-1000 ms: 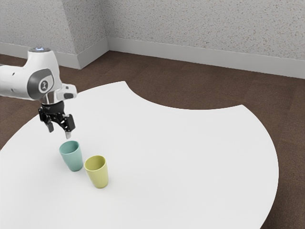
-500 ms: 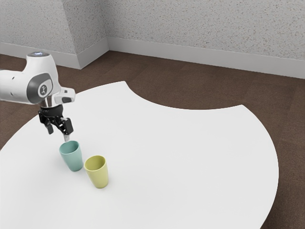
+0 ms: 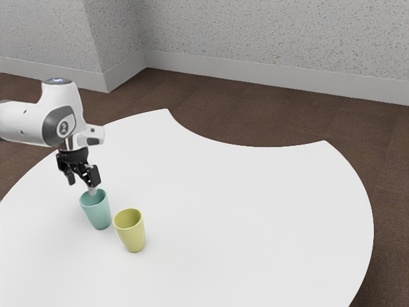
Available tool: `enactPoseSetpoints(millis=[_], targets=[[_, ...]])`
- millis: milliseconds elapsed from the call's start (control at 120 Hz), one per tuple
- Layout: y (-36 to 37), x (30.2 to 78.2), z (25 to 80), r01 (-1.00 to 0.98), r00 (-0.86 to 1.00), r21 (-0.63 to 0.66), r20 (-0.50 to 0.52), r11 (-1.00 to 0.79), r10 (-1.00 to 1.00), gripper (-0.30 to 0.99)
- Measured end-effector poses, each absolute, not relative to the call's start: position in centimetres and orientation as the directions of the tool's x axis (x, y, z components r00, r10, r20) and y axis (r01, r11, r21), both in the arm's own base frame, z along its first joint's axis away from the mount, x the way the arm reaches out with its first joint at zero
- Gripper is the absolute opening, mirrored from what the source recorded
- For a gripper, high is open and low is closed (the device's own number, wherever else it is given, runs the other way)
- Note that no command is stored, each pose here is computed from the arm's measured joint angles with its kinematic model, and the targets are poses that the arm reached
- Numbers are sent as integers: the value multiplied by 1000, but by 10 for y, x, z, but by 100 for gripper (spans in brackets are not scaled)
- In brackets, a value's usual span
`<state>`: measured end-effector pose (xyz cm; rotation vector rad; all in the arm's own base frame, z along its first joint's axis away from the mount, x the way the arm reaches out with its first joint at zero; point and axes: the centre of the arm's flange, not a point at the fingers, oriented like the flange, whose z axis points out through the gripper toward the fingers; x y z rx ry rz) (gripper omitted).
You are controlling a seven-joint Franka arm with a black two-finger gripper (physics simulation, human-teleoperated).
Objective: Place the left cup onto the right cup
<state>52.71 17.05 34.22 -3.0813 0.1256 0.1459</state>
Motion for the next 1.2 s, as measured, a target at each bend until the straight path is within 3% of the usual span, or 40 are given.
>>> enactPoseSetpoints(millis=[433, 1200], targets=[[170, 531, 326, -99, 990, -50, -103, -994, -94, 64], [163, 534, 321, -115, 988, -48, -105, -992, -110, 40]])
